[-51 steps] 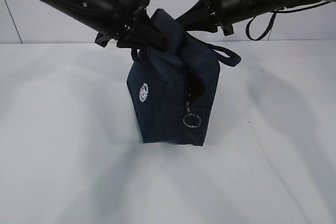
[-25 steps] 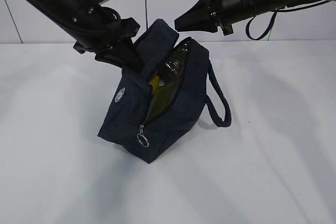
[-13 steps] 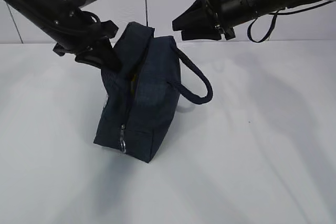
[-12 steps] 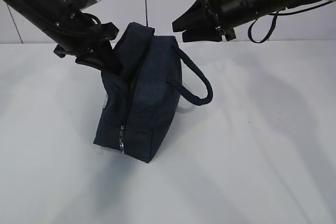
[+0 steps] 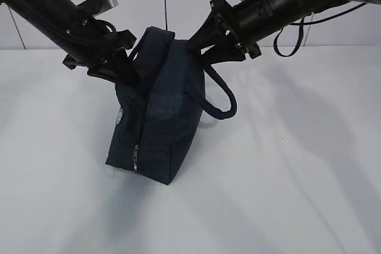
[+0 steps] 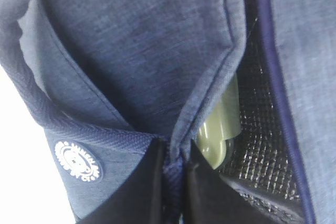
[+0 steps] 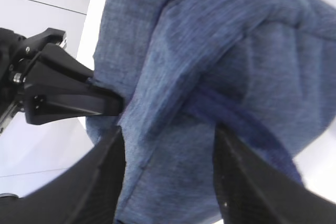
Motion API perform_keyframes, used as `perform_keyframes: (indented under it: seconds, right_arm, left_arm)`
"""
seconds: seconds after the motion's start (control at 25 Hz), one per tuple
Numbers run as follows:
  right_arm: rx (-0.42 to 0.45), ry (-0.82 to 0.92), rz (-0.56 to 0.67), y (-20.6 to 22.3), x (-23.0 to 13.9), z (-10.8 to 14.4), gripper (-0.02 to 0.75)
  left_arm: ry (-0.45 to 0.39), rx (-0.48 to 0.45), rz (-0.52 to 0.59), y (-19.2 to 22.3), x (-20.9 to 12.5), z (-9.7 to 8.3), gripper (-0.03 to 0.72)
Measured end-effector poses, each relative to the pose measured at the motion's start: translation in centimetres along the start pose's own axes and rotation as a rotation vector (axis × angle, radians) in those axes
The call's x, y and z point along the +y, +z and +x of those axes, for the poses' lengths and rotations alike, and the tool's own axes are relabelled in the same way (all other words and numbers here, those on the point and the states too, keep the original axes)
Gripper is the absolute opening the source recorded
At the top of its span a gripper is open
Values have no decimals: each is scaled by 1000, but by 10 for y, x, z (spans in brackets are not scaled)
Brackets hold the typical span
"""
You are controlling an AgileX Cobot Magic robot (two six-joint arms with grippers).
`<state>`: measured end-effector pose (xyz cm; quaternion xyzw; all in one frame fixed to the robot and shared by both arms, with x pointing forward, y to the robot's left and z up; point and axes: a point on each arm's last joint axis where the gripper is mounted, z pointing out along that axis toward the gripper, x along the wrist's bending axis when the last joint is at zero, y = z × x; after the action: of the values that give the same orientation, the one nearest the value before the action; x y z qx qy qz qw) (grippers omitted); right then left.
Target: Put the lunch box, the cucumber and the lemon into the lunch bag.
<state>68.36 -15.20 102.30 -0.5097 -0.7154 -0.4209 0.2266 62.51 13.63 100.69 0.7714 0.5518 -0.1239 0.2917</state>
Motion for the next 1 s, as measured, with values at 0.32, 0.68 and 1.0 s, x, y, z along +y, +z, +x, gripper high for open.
perform_keyframes:
  seconds: [0.32,0.68,1.0]
  right_arm:
    - [-1,42,55,21,-6,16,405]
    - [-137,61,145,30,-16,12,268]
    - [-147,9,154,29,-17,11,13]
  left_arm:
    - [0,0,0,0,0,0,15]
    - [13,-18,-9,0,1,-2,15]
    - [6,-34,-17,0,2,-3,15]
